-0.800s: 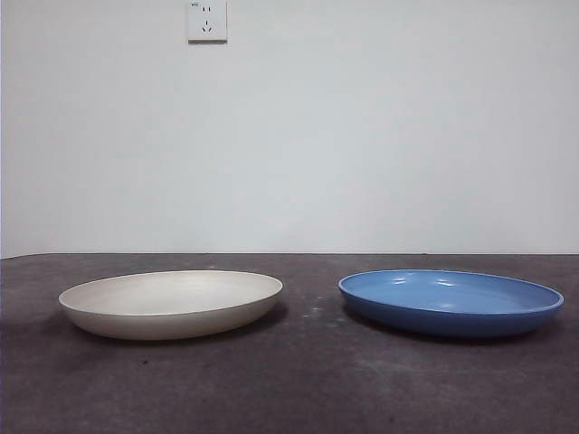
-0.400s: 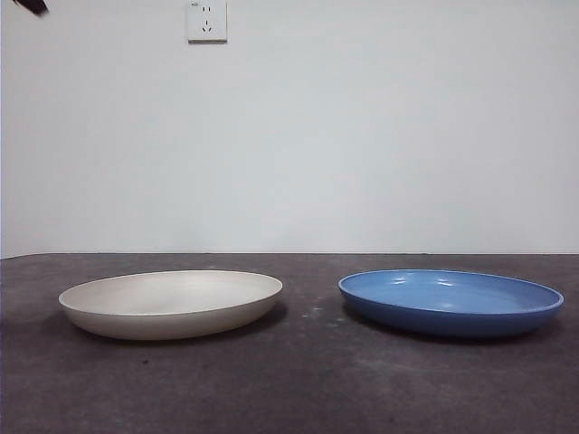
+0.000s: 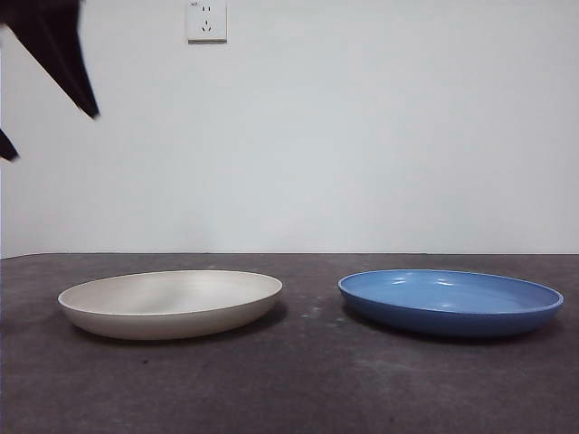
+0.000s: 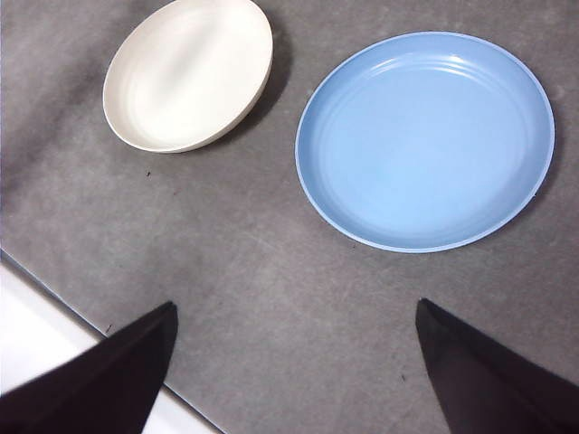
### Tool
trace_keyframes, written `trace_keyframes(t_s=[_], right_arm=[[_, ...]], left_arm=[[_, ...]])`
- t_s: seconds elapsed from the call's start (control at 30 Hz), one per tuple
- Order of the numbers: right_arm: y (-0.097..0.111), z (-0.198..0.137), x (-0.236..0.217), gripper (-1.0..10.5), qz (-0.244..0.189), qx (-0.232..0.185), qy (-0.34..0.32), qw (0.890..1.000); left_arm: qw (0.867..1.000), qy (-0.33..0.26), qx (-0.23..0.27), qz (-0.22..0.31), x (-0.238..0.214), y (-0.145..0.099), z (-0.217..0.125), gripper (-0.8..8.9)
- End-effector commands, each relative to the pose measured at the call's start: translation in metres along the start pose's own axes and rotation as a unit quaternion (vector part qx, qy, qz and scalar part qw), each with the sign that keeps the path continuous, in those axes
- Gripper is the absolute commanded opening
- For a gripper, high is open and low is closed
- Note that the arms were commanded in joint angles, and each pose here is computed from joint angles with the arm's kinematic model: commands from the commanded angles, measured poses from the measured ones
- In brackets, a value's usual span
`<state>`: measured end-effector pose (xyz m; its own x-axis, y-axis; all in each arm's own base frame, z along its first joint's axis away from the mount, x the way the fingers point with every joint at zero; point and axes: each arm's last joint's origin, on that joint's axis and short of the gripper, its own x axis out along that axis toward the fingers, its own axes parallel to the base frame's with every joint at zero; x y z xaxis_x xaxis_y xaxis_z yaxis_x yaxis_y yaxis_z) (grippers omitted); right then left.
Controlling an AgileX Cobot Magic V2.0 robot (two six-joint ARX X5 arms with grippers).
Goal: Pick up the white plate, put it on the blue plate, put it on desk
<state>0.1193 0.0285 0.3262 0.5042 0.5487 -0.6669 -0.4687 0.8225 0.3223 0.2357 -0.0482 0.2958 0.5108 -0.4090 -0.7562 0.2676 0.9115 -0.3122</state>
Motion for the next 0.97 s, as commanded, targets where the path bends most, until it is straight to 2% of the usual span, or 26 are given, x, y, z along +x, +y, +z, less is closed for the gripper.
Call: trace_keyframes(t_s=[0.03,0.23,0.67,0.97], right_arm=[[0.002,0.004,-0.003,4.2,0.002,-0.003,-0.009,1.0],[0.002,0.004,-0.003,4.2,0.002,-0.002,-0.009,1.0],[0.002,0.005,-0.003,4.2,0.002,-0.004,-0.011,1.0],[0.002,0.005,-0.003,4.2,0.002,-0.005,-0.013,1.0]], left_arm=[[1.0,0.005,0.002,0.016,0.016,0.002,0.017,4.91],[0.997,0.045,0.001,0.06,0.055,0.014,0.034,4.91],[0.993,0.092,-0.011,0.066,0.125,0.037,0.033,4.91],[0.99,0.121,-0.014,0.066,0.152,0.043,0.025,4.91]])
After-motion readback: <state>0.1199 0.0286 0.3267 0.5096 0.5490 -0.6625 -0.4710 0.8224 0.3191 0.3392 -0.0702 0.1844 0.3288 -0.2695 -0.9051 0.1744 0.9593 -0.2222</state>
